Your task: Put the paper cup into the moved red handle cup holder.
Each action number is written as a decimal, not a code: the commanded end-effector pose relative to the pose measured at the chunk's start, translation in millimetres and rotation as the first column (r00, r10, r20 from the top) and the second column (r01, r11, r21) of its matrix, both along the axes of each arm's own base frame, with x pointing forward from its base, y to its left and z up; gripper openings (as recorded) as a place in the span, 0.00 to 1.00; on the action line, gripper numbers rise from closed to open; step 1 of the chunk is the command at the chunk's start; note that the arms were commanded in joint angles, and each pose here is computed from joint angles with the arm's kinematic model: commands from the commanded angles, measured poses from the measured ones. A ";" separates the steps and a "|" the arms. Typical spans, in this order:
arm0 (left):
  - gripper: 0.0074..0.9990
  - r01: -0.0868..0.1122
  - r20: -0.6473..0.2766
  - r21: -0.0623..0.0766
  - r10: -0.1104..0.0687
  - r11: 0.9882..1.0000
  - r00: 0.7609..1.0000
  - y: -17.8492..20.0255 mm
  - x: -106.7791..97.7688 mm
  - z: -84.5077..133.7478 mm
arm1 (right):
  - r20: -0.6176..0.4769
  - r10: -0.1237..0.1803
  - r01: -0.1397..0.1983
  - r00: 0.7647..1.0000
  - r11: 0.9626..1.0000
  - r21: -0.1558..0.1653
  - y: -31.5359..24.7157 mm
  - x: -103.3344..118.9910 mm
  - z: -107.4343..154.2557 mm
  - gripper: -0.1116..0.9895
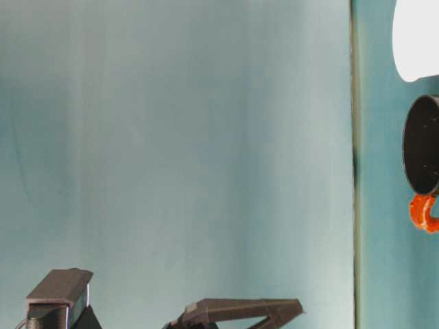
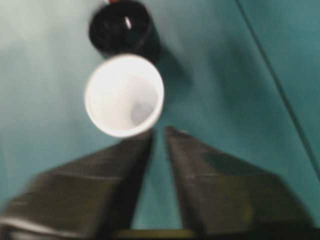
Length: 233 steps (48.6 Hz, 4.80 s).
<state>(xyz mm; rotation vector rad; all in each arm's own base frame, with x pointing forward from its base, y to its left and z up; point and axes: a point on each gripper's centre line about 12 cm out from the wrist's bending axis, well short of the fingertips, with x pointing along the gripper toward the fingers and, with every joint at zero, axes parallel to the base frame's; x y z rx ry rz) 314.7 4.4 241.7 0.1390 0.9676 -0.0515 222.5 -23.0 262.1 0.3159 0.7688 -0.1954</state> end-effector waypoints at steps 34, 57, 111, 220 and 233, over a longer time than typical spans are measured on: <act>0.93 0.006 0.029 0.001 -0.006 1.000 1.000 -1.9 -2.1 1.8 | -0.354 -0.005 0.026 0.935 0.998 0.054 -11.2 87.8 -38.8 0.96; 0.93 0.006 0.023 0.001 -0.006 1.000 1.000 -1.9 -1.6 -0.6 | -0.469 0.013 0.046 0.883 0.993 0.113 -3.6 111.7 -105.4 0.95; 0.93 0.006 0.025 0.001 -0.006 1.000 1.000 -1.4 -2.5 -2.3 | -0.509 0.005 0.067 0.861 0.990 0.122 -3.1 105.4 -131.7 0.05; 0.91 -0.001 0.002 -0.001 0.001 1.000 1.000 0.0 -8.4 -10.6 | -0.531 0.068 -0.038 0.844 0.997 0.067 -10.5 206.0 -76.0 0.01; 0.90 -0.002 0.014 -0.001 0.002 1.000 1.000 0.4 -7.3 -10.2 | -0.544 0.069 -0.037 0.836 0.997 0.069 -10.6 207.4 -83.8 0.01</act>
